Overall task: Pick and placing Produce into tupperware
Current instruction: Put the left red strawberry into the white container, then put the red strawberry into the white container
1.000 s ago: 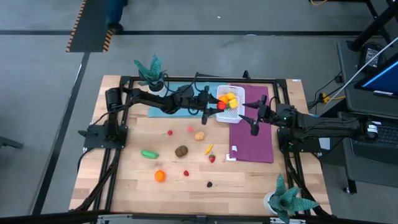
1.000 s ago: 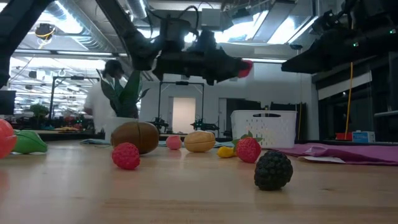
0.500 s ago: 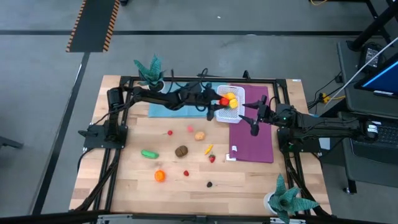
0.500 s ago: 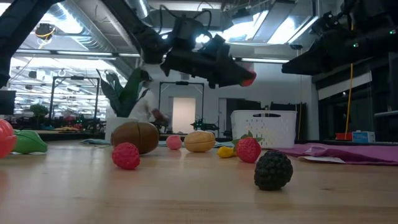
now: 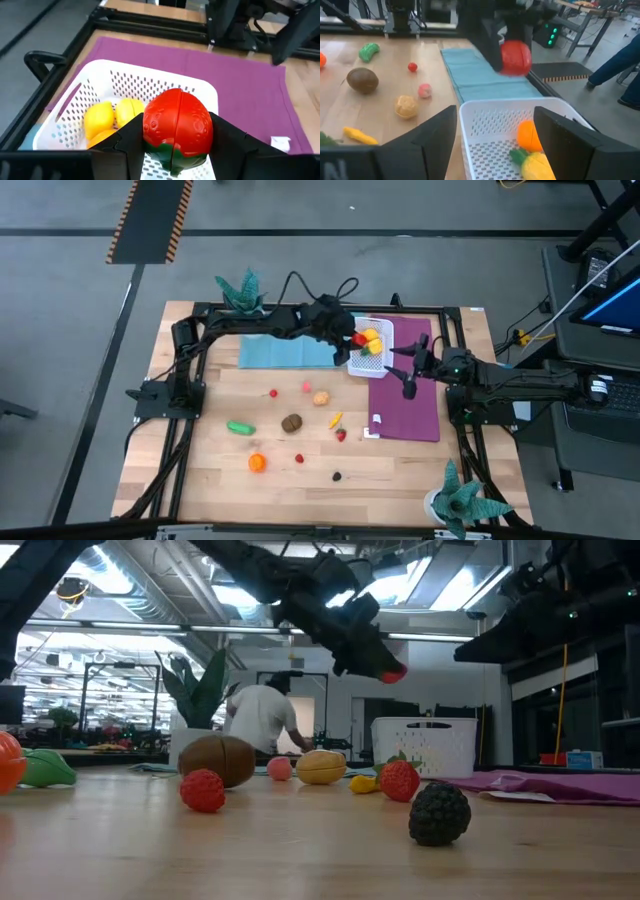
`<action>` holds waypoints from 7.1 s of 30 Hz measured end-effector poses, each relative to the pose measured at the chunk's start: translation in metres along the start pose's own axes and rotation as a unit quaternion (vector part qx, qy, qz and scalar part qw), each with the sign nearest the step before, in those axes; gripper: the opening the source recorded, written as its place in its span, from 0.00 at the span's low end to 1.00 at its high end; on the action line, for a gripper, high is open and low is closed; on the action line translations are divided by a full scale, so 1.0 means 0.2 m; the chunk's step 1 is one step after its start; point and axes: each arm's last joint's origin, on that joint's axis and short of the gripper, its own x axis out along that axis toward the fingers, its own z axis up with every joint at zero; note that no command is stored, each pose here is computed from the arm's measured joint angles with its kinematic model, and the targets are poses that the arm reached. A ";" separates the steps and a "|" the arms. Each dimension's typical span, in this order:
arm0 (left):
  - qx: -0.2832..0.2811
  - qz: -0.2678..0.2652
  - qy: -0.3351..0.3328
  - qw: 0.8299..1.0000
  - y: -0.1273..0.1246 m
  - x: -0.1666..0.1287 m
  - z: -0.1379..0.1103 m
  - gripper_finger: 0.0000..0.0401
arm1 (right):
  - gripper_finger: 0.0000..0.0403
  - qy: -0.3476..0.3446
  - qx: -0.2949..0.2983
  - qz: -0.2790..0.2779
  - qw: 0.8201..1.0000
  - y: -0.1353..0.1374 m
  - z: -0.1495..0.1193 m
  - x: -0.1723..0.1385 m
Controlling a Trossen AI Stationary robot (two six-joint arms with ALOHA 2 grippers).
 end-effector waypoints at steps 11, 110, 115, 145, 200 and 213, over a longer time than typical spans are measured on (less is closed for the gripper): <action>0.007 -0.005 0.041 0.999 -0.01 -0.05 0.07 0.41 | 0.66 0.011 -0.002 0.001 1.000 0.00 -0.01 0.00; 0.122 -0.024 -0.049 0.991 -0.17 -0.30 -0.11 0.54 | 0.66 0.017 -0.003 0.002 1.000 0.00 -0.01 0.01; 0.119 -0.025 -0.095 0.988 -0.27 -0.51 -0.27 0.54 | 0.66 0.021 -0.004 0.002 1.000 0.00 -0.02 0.02; 0.099 -0.055 -0.202 0.973 -0.54 -1.07 -0.94 0.52 | 0.66 -0.038 -0.033 0.124 0.991 0.15 0.05 0.16; 0.069 -0.061 -0.178 0.980 -0.53 -1.06 -0.99 0.50 | 0.66 0.310 -0.210 0.256 0.891 0.96 0.16 0.58; 0.069 -0.061 -0.174 0.980 -0.53 -1.06 -0.99 0.50 | 0.66 0.309 -0.248 0.261 0.880 1.01 0.10 0.59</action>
